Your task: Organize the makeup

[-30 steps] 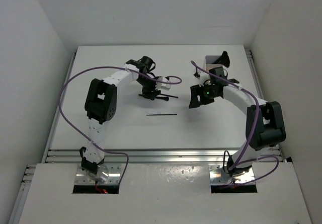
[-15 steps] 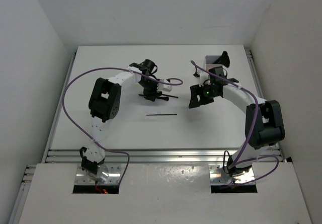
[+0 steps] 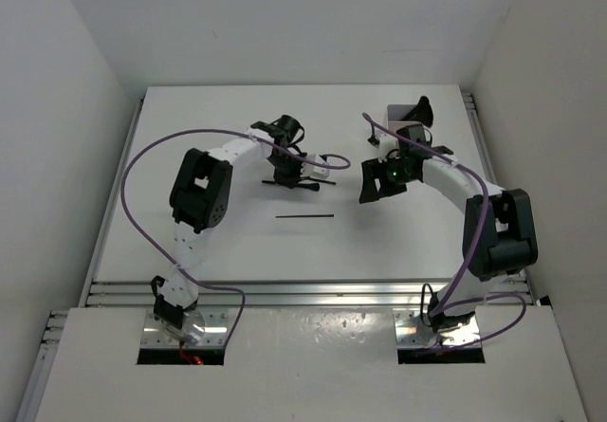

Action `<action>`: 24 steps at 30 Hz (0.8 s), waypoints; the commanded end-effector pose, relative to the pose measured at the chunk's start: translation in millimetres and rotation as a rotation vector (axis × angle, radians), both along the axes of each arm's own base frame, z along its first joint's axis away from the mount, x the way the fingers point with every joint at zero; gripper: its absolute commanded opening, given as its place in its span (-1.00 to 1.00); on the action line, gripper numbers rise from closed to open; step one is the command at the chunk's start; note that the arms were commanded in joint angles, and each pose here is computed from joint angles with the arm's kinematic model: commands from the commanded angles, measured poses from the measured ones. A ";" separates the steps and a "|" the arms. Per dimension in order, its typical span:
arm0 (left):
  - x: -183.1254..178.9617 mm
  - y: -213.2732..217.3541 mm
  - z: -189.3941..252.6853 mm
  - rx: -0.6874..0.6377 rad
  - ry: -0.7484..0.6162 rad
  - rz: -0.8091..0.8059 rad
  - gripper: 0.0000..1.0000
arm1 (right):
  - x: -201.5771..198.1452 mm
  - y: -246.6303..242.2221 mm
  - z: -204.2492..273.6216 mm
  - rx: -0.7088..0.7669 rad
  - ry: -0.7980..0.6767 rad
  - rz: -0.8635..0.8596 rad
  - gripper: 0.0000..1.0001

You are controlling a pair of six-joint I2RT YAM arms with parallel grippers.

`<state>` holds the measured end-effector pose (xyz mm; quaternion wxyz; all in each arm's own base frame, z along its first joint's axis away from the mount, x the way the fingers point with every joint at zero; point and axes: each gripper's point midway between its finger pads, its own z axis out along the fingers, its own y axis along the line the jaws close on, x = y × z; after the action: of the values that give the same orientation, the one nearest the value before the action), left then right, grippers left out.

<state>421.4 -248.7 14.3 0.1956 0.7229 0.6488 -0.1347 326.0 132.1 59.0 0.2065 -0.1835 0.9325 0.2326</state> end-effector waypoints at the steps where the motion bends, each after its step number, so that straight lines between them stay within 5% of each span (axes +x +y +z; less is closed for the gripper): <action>1: -36.0 9.1 -38.1 0.087 0.101 -0.049 -0.80 | 14.2 -4.9 20.0 -0.007 -0.076 -0.007 0.33; 4: -43.9 12.5 -44.8 0.114 0.114 -0.055 -0.30 | 14.0 -7.4 22.6 -0.007 -0.083 -0.016 0.33; 7: -51.0 18.2 -51.4 0.135 0.133 -0.054 -0.25 | 11.3 -8.2 25.6 -0.009 -0.095 -0.013 0.33; 13: -55.9 16.4 -53.6 0.140 0.141 -0.063 -0.98 | 5.6 -15.6 30.6 -0.029 -0.129 -0.028 0.33; 17: -64.4 -1.1 -34.7 0.054 0.169 -0.052 -1.00 | 3.4 -23.4 34.1 -0.024 -0.124 -0.079 0.33; 24: -40.6 -32.8 64.9 -0.249 0.126 0.068 -1.00 | 17.7 -32.5 71.6 0.104 -0.198 -0.232 0.33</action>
<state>385.5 -264.2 20.0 0.1909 0.7013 0.6594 -0.1924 329.4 96.5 97.3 0.2727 -0.1098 0.9314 0.2149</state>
